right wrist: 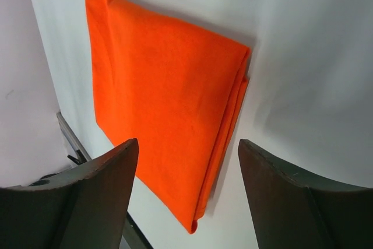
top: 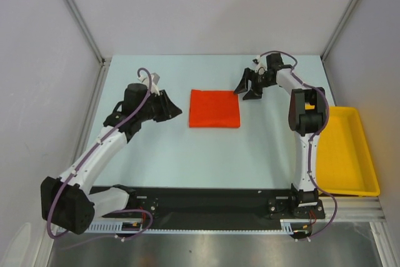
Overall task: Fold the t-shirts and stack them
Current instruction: Neatly place the folded tshirt to the corner
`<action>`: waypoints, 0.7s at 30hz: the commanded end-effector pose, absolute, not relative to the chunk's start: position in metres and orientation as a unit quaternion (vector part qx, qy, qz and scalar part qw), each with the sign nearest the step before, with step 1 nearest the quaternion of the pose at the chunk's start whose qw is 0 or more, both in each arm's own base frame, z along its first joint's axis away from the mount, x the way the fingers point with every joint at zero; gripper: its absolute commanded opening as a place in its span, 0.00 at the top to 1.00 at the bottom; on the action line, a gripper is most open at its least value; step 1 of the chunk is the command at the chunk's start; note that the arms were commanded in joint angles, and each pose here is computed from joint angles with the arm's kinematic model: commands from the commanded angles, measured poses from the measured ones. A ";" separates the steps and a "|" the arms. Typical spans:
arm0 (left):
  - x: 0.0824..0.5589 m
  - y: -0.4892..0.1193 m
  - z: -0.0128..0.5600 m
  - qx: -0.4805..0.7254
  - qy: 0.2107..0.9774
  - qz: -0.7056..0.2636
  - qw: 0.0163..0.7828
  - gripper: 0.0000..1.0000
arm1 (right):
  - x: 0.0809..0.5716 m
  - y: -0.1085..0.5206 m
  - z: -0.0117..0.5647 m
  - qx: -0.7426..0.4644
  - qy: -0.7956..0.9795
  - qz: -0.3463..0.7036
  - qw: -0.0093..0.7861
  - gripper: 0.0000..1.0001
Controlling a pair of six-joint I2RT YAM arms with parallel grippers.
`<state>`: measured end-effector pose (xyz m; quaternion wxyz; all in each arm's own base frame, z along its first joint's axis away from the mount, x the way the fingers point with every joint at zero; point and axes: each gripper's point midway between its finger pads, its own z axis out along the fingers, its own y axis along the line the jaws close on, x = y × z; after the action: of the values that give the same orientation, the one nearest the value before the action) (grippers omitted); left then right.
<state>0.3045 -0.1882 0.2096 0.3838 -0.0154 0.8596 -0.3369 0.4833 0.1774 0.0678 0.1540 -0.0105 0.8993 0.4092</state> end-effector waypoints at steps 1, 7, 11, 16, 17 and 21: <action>0.293 -0.176 0.207 -0.024 0.872 -0.313 0.376 0.65 | 0.499 0.171 0.064 -0.033 0.901 0.400 0.166 0.25; 0.271 -0.161 0.214 -0.025 0.871 -0.298 0.390 0.65 | 0.502 0.178 0.051 -0.050 0.898 0.410 0.154 0.29; 0.263 -0.157 0.219 -0.026 0.872 -0.296 0.388 0.65 | 0.497 0.188 0.046 -0.044 0.894 0.423 0.141 0.33; 0.265 -0.155 0.230 -0.021 0.867 -0.293 0.402 0.64 | 0.492 0.201 0.043 -0.032 0.889 0.438 0.129 0.37; 0.266 -0.155 0.231 -0.021 0.867 -0.293 0.402 0.64 | 0.492 0.202 0.040 -0.030 0.889 0.438 0.129 0.39; 0.268 -0.155 0.233 -0.009 0.868 -0.292 0.401 0.64 | 0.489 0.206 0.033 -0.023 0.893 0.435 0.115 0.45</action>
<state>0.2609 -0.1576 0.2140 0.3760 -0.0250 0.8781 -0.2948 0.4903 0.1986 0.0392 0.1253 -0.0269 0.8959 0.4254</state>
